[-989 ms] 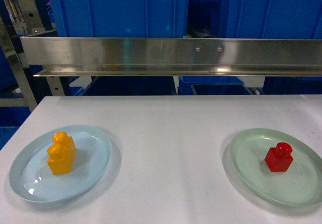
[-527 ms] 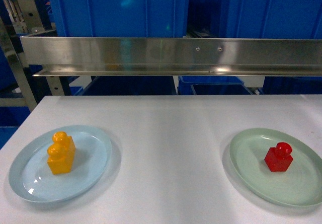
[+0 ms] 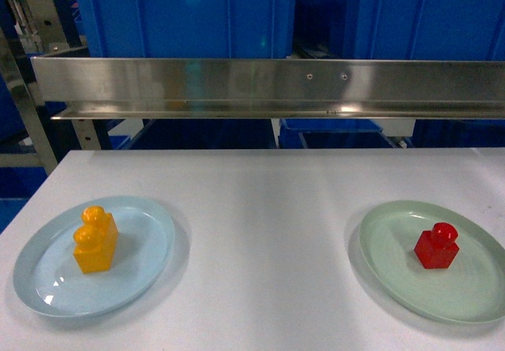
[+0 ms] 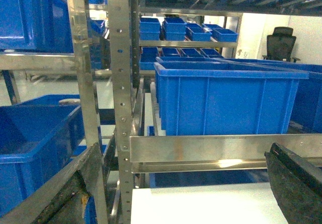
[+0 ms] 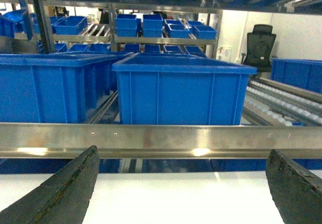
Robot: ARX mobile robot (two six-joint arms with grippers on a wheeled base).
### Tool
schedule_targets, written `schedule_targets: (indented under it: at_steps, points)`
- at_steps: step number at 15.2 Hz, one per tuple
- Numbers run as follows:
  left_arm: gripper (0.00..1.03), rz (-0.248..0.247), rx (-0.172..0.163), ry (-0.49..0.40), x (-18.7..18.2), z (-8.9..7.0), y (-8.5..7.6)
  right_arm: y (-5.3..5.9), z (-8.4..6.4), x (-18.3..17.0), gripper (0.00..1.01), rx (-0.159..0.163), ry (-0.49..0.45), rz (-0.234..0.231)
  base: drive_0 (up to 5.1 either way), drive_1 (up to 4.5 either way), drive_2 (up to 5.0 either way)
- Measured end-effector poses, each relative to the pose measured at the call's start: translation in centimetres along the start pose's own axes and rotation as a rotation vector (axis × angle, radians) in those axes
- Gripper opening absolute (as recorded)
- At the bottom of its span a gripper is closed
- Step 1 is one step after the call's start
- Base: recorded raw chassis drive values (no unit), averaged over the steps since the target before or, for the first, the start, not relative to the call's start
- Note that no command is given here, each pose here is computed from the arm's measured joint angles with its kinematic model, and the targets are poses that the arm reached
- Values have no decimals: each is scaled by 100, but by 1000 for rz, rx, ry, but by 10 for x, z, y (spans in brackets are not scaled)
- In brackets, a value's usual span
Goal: Sort and place red and yellow blocks in left bins
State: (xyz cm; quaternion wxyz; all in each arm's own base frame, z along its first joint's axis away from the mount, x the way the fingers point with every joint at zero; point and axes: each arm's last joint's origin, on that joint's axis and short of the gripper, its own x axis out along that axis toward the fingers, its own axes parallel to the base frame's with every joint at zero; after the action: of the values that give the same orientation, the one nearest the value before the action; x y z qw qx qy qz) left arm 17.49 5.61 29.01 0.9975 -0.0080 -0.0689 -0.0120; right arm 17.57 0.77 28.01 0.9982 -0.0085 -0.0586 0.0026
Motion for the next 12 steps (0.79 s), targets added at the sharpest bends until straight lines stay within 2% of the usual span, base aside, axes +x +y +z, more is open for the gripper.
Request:
schedule_targets:
  at_steps: [1, 2, 5, 6, 9, 12]
  points:
    - [98, 0, 0, 1, 0, 0, 0, 1, -5, 6, 98, -26, 39, 15, 0, 0, 0]
    - [98, 0, 0, 0, 0, 0, 0, 5, -16, 17, 98, -62, 111, 33, 0, 0, 0]
    - [98, 0, 0, 1, 0, 0, 0, 22, -45, 48, 98, -123, 256, 85, 0, 0, 0]
    - [98, 0, 0, 0, 0, 0, 0, 25, -53, 58, 98, -126, 281, 94, 0, 0, 0]
    - [98, 0, 0, 1, 0, 0, 0, 35, -102, 76, 98, -124, 420, 105, 0, 0, 0]
    - [98, 0, 0, 1, 0, 0, 0, 43, -145, 76, 98, -88, 550, 144, 0, 0, 0]
